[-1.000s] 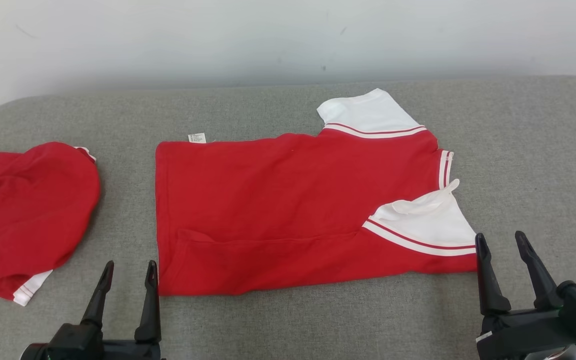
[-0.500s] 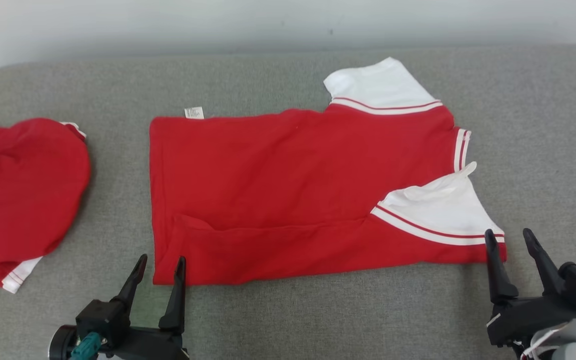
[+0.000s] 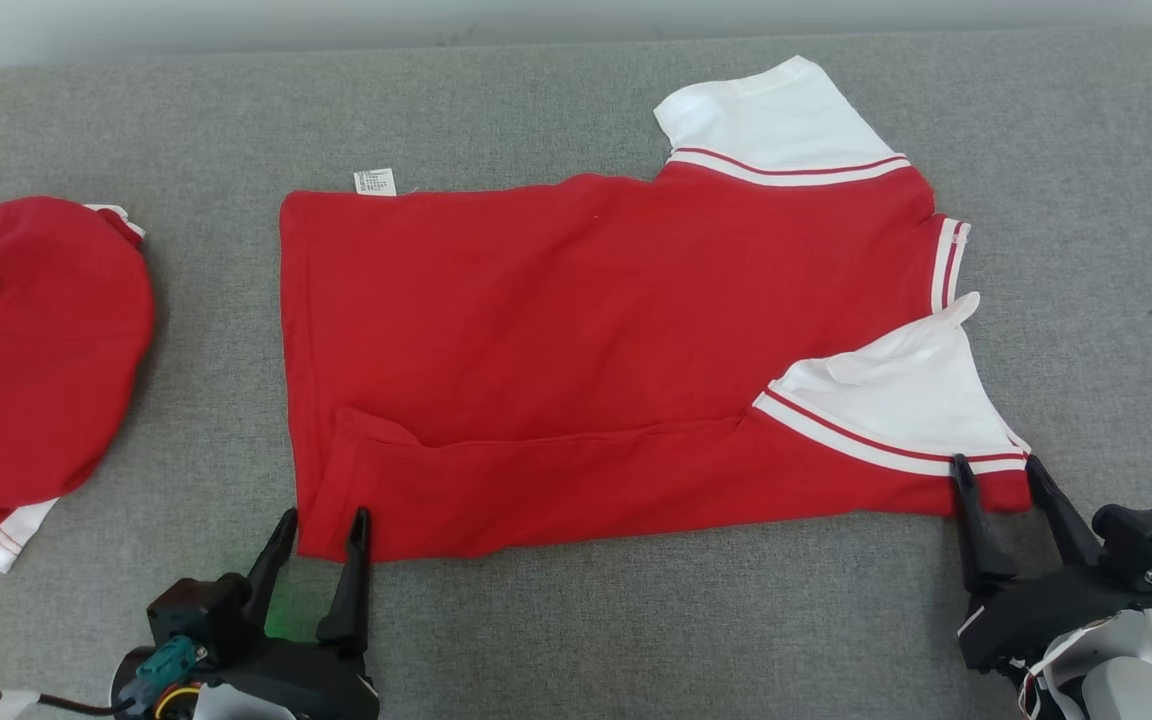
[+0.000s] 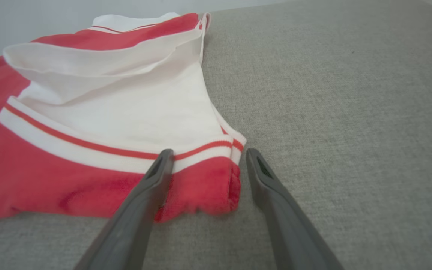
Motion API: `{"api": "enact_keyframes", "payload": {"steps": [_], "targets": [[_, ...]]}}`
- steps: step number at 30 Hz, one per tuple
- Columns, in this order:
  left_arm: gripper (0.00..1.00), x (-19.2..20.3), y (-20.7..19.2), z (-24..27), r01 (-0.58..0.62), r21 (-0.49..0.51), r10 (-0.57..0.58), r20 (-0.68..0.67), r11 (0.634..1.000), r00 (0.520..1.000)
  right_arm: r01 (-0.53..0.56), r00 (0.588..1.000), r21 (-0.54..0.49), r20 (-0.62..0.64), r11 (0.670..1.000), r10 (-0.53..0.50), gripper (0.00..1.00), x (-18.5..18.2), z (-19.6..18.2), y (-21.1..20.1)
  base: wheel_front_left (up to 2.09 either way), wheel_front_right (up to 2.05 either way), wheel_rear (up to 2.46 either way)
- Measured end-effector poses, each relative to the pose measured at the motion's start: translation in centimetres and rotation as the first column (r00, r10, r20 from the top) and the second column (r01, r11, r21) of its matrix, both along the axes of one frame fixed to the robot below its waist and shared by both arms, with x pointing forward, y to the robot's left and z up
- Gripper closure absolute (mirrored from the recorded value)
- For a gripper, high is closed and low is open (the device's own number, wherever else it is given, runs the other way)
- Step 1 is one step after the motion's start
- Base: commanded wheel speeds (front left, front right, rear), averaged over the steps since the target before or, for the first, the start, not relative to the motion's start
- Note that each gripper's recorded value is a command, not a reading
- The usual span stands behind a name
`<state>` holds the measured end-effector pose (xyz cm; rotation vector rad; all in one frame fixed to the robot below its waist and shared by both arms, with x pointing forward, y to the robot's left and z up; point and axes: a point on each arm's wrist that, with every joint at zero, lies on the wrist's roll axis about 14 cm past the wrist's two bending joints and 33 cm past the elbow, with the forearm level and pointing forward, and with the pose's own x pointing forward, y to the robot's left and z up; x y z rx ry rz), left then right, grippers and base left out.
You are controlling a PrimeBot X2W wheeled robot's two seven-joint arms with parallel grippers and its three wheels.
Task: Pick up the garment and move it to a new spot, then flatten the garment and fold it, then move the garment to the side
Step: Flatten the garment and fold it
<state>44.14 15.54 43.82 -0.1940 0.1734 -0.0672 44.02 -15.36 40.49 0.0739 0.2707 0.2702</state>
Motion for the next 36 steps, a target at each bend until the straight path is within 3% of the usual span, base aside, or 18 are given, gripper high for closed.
{"api": "enact_keyframes", "payload": {"steps": [1, 2, 3, 4, 5, 7, 8, 20, 36], "targets": [[0.0, 0.0, 0.0, -0.1, 0.002, -0.002, -0.002, -0.006, 1.0, 1.0, 0.003, 1.0, 0.007, -0.004, 1.0, -0.003, 0.0, 0.0, -0.1, 0.0, 0.0, 0.0, 0.0], [0.09, 0.0, -0.2, -0.2, 0.008, -0.007, -0.008, -0.015, 1.0, 1.0, 0.004, 1.0, 0.009, -0.006, 1.0, -0.004, 0.0, 0.0, -0.1, 0.0, 0.0, 0.0, 0.0], [0.51, 0.0, -0.2, -0.2, 0.008, -0.007, -0.008, -0.015, 1.0, 1.0, 0.004, 1.0, 0.009, -0.006, 1.0, -0.004, 0.0, 0.0, -0.1, 0.0, 0.0, 0.0, 0.0], [0.65, 0.0, -0.2, -0.3, 0.009, -0.012, -0.009, -0.017, 1.0, 1.0, 0.005, 1.0, 0.014, -0.01, 1.0, -0.004, 0.04, 0.0, -0.2, 0.0, 0.0, 0.0, 0.0], [1.0, -0.1, -0.3, -0.4, 0.012, -0.015, -0.013, -0.026, 1.0, 1.0, 0.004, 1.0, 0.02, -0.013, 1.0, -0.003, 0.55, 0.1, -0.3, 0.1, 0.0, 0.0, 0.0], [1.0, -0.1, -0.5, -0.7, 0.02, -0.031, -0.021, -0.041, 0.999, 0.999, -0.002, 1.0, 0.03, -0.018, 1.0, 0.002, 0.93, 0.1, -0.3, 0.4, 0.0, 0.0, 0.0], [1.0, -0.2, -0.6, -0.7, 0.021, -0.034, -0.023, -0.043, 0.999, 0.999, -0.004, 1.0, 0.04, -0.02, 0.999, 0.004, 1.0, 0.1, -0.3, 0.6, 0.0, 0.0, 0.0], [1.0, -1.2, -0.6, 1.5, 0.058, -0.073, -0.06, -0.023, 0.996, 0.998, 0.0, 1.0, 0.12, 0.008, 0.993, -0.001, 1.0, -0.6, 2.0, 0.7, 0.0, 0.0, 0.0], [1.0, -5.8, 0.3, 2.2, 0.069, -0.075, -0.078, -0.124, 0.995, 0.989, 0.077, 0.994, 0.192, -0.087, 0.978, -0.062, 1.0, -7.6, 3.1, 0.9, 0.0, 0.0, 0.0]]}}
